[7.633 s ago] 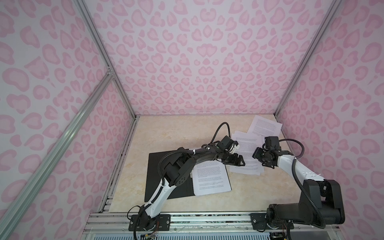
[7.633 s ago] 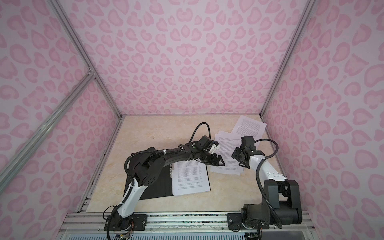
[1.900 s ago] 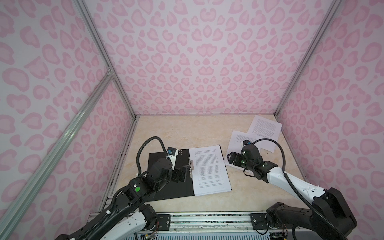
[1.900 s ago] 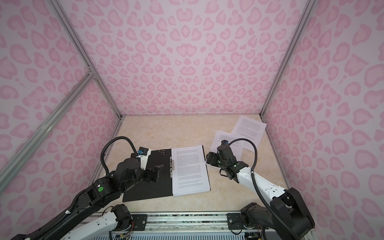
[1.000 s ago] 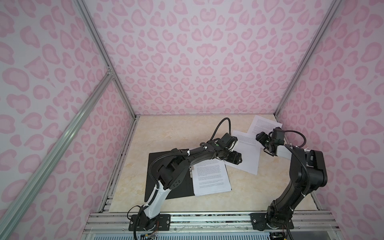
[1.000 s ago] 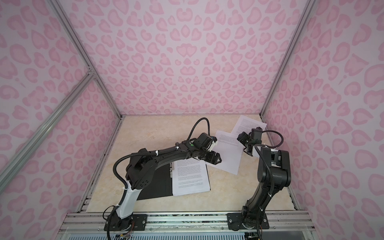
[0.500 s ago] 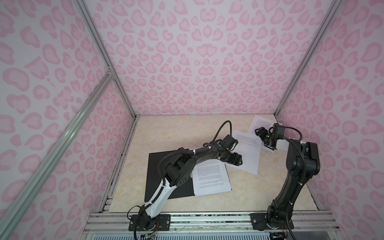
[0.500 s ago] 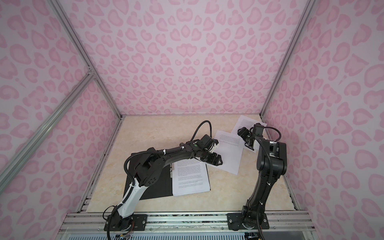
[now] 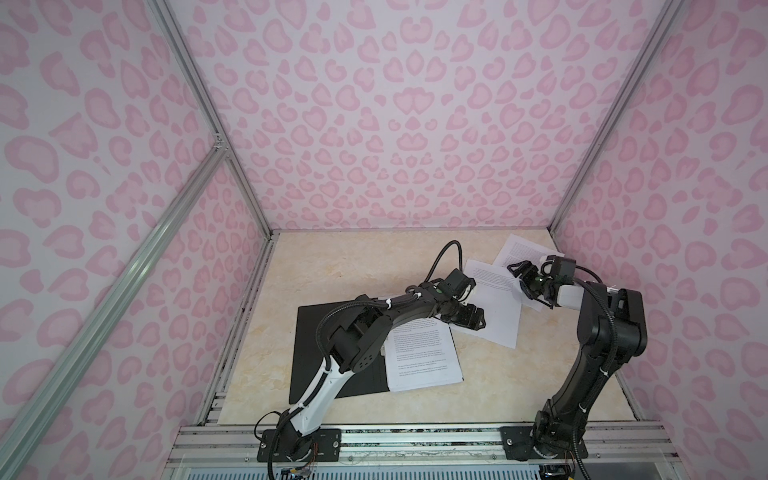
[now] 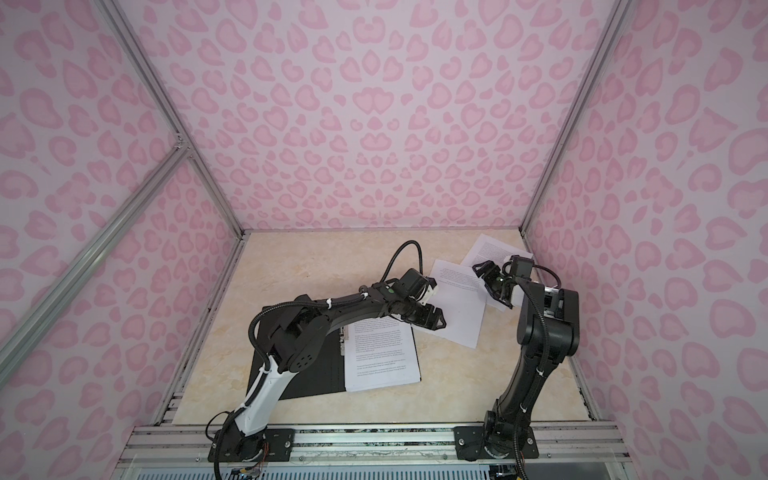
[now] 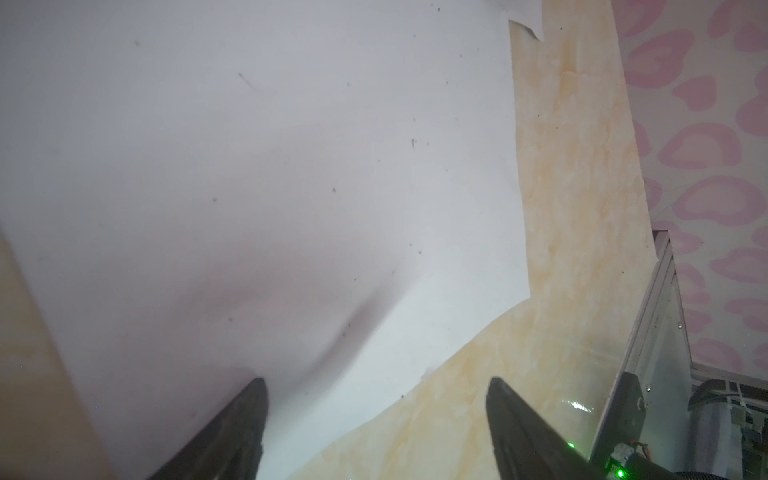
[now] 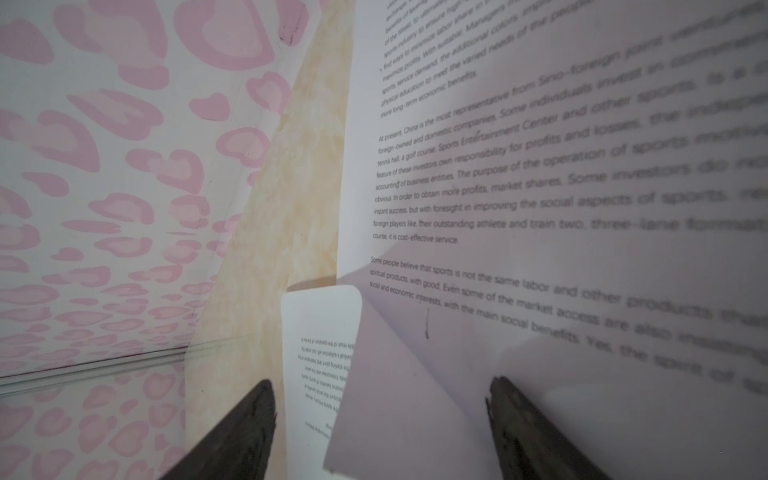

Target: Put the files into the folder

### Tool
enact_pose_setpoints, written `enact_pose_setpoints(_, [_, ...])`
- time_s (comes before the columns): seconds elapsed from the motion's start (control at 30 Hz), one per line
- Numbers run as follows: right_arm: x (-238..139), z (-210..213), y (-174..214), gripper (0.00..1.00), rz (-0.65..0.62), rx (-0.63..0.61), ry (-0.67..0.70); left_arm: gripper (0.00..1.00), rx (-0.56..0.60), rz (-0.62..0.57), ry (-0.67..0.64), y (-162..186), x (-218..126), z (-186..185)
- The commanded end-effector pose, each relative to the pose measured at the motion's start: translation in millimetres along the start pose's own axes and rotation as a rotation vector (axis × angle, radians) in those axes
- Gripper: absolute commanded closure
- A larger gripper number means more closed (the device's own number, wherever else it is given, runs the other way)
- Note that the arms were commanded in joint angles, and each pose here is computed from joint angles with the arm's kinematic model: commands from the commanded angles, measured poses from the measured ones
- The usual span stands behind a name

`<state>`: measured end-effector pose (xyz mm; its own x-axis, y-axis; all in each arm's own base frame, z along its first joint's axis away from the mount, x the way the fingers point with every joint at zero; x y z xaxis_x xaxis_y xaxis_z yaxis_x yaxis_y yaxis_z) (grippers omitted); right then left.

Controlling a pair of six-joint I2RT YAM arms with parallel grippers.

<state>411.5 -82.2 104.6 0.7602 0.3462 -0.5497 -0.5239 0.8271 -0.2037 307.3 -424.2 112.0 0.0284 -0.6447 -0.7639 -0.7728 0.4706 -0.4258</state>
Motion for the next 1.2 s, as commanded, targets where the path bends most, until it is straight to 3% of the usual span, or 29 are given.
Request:
enact_pose_setpoints(0.0, [-8.5, -1.9, 8.6, 0.17, 0.046, 0.052, -0.067, 0.16, -0.067, 0.115, -0.093, 24.1, 11.6, 18.2])
enact_pose_setpoints(0.4, [-54.1, -33.0, 35.8, 0.13, 0.033, 0.166, -0.025, 0.16, -0.082, 0.115, -0.090, 26.2, 13.1, 20.1])
enact_pose_setpoints(0.73, [-71.9, -43.5, 57.8, 0.10, 0.029, 0.330, -0.172, 0.16, -0.088, 0.118, -0.080, 27.8, 14.6, 21.3])
enact_pose_setpoints(0.97, [-75.1, -40.6, 64.3, 0.22, 0.035, 0.277, -0.140, 0.16, -0.094, 0.114, -0.065, 28.9, 14.2, 20.4])
enact_pose_setpoints(1.17, [-80.5, -44.6, 76.1, 0.43, 0.028, 0.269, -0.092, 0.16, -0.090, 0.104, -0.054, 26.6, 11.0, 17.3])
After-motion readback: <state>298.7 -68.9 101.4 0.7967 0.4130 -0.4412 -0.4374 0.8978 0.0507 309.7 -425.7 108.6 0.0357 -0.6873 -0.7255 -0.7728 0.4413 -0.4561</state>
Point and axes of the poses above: each gripper's point midway between its finger pads, its own x axis out along the fingers, its own z axis along the line the jaws close on, y = z × x, the point moved 10 cm from there along -x, back along the fingers, and after that the axes turned 8 degrees about x, right-handed, at the moved point
